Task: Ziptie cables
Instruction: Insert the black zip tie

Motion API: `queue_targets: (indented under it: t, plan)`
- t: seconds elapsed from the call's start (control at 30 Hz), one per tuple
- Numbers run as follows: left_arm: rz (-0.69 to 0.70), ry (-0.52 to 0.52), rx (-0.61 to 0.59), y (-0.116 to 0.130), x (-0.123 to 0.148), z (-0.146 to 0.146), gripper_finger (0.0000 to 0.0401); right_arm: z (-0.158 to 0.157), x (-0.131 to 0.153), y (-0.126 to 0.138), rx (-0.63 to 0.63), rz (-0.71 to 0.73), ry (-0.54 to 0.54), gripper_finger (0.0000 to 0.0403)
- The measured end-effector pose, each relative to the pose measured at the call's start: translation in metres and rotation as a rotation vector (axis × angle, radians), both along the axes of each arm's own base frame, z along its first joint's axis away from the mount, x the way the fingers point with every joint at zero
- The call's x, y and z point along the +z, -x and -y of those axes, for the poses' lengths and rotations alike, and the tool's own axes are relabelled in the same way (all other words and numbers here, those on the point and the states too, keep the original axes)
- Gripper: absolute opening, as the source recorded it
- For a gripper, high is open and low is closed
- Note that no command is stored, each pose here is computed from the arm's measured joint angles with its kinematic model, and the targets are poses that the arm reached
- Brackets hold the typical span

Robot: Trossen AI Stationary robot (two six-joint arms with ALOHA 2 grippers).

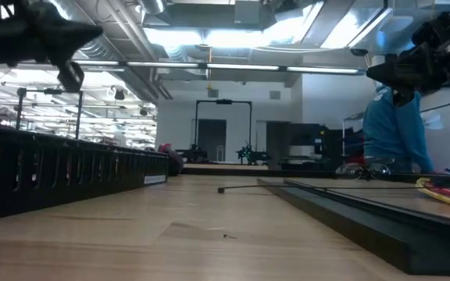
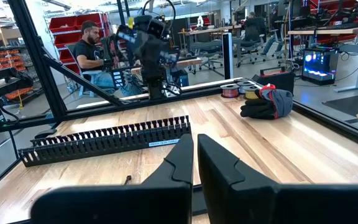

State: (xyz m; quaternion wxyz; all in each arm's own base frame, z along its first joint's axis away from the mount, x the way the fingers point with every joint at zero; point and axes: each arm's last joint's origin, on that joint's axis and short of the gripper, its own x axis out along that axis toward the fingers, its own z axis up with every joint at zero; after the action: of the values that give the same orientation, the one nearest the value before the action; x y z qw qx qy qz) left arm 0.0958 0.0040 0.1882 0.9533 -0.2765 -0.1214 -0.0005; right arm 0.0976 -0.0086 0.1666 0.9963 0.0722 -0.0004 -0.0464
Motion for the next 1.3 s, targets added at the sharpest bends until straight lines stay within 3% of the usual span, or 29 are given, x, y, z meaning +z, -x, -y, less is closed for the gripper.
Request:
queue_targets:
  t: [0.2,0.33,0.47,0.73,1.03,1.17,1.3]
  plan:
    - [0.085,0.012,0.096,0.003,0.011,-0.004,0.0006,0.000,0.000,0.000,0.000,0.000,0.000,0.0017]
    - [0.114,-0.109,0.135,0.007,0.041,-0.004,0.0002,0.000,0.000,0.000,0.000,0.005,-0.007,0.0017]
    - [0.009,-0.205,0.159,-0.003,0.077,-0.005,0.0002,0.000,0.009,0.000,0.006,0.105,-0.144,0.0017]
    - [-0.234,-0.288,0.092,-0.069,0.128,-0.001,0.0002,0.001,0.030,0.005,0.029,0.366,-0.465,0.0017]
    - [-0.396,-0.317,-0.031,-0.149,0.136,0.022,0.0002,0.003,0.035,0.007,-0.008,0.444,-0.546,0.0017]
    - [-0.474,-0.307,-0.073,-0.170,0.132,0.032,0.0001,0.001,0.037,0.005,0.056,0.392,-0.560,0.0017]
    - [-0.524,-0.283,-0.104,-0.181,0.123,0.041,0.0001,-0.001,0.042,-0.005,0.085,0.146,-0.537,0.0031]
